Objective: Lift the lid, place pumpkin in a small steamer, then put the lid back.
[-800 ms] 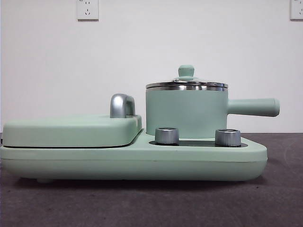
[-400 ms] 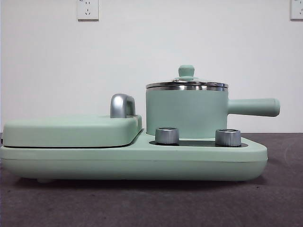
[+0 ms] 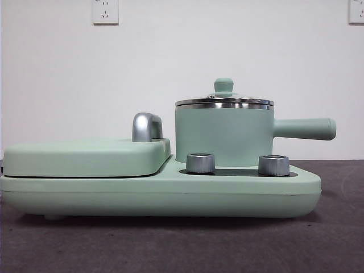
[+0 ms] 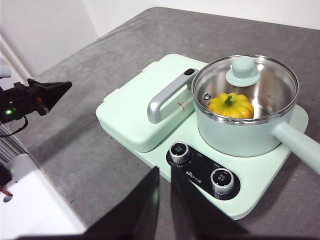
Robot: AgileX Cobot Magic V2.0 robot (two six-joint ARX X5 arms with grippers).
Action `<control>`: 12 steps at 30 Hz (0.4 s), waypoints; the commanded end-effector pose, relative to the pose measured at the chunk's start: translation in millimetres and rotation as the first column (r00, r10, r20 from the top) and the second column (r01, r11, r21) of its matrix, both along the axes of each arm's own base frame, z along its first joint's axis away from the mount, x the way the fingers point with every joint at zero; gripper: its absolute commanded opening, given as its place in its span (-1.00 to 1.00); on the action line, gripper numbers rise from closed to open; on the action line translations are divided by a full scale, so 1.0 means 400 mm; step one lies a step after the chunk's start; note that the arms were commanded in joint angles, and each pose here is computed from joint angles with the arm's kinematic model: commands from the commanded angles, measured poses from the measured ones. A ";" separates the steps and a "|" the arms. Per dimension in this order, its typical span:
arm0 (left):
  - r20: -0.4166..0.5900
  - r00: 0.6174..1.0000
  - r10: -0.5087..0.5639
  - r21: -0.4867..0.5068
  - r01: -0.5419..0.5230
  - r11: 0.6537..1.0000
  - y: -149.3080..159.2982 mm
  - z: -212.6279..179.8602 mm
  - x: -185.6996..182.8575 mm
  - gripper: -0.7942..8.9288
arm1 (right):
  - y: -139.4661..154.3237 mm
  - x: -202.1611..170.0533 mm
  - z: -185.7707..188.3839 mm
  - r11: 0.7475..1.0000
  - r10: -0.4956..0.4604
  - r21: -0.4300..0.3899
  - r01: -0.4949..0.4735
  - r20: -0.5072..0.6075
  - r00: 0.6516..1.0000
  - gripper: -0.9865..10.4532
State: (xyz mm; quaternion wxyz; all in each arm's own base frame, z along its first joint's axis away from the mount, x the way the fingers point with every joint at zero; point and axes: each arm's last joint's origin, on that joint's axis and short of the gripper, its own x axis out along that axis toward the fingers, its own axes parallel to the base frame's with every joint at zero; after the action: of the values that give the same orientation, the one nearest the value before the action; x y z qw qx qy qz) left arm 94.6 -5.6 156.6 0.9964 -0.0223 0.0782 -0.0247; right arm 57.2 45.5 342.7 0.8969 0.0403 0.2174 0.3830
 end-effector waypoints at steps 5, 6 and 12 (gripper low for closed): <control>-0.022 1.000 -0.004 0.006 0.004 1.000 0.000 -0.017 0.002 -0.82 | -0.002 -0.003 0.010 1.000 0.001 0.008 -0.001 0.032 0.999 -0.77; -0.022 1.000 -0.004 0.006 0.004 1.000 0.000 -0.017 0.002 -0.82 | -0.005 -0.004 0.010 1.000 -0.011 0.012 0.010 0.040 0.999 -0.77; -0.022 1.000 -0.004 0.006 0.004 1.000 0.000 -0.017 0.002 -0.82 | -0.025 0.021 -0.049 0.986 -0.140 0.116 0.120 0.180 0.974 -0.77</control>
State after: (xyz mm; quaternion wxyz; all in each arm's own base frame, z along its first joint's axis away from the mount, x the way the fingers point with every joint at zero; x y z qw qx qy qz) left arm 94.6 -5.6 156.6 0.9964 -0.0223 0.0782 -0.0247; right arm 62.7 36.7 326.4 0.9259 0.0678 0.1304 0.3481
